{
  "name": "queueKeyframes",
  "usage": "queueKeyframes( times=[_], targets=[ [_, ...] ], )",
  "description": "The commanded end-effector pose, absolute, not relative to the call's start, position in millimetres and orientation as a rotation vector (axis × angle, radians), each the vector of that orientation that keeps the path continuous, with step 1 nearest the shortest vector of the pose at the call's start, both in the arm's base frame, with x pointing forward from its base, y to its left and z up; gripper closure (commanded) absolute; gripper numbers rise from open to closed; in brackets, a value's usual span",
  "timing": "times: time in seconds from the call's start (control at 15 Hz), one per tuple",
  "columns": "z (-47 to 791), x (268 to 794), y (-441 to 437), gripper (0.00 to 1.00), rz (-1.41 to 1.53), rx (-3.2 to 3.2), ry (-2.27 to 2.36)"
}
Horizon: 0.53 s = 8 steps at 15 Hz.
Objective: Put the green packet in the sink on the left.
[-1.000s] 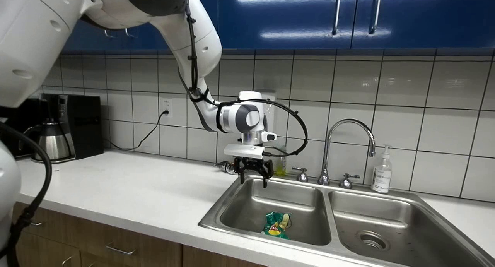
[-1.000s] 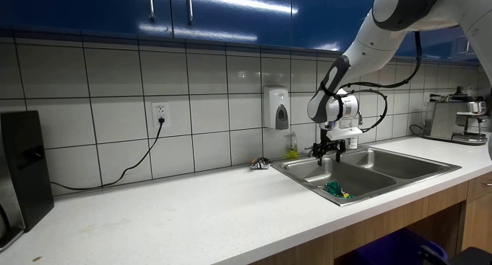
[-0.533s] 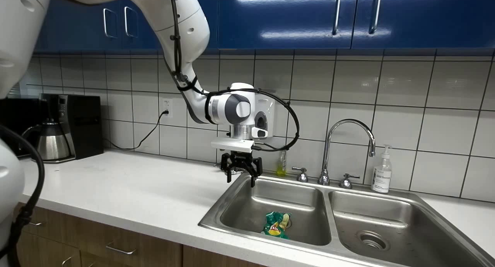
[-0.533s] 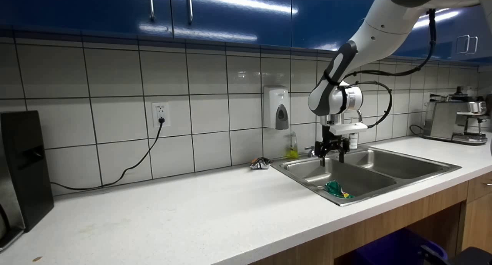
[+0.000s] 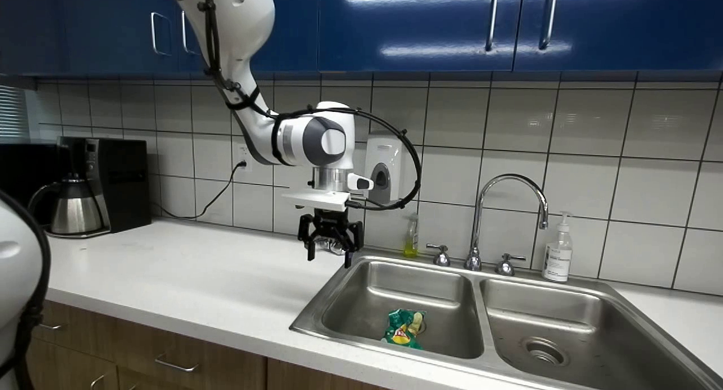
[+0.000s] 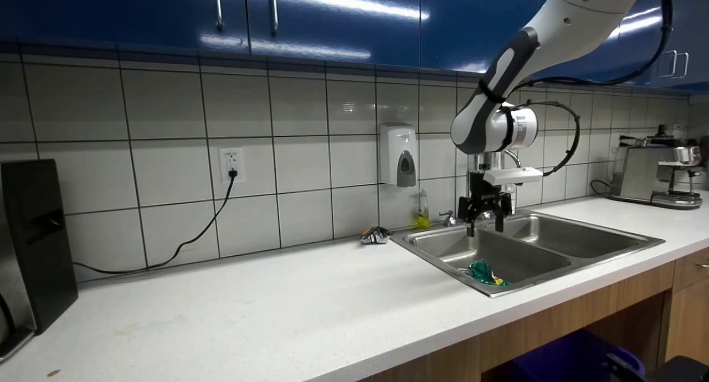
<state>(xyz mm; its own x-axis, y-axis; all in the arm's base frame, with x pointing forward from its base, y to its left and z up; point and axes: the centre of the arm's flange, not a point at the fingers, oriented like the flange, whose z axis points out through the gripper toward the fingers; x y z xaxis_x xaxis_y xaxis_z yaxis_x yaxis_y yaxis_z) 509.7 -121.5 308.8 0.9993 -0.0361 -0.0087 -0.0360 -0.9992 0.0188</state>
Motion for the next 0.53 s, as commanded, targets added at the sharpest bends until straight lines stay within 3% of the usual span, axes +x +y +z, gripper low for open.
queueKeyframes(
  times=[0.0,0.07,0.47],
  targets=[
    [334,474,-111,0.0,-0.02,3.119,-0.017],
    [316,497,-117,0.0,-0.011,3.127,-0.053],
    [324,483,-114,0.0,-0.004,3.131,-0.051]
  ],
)
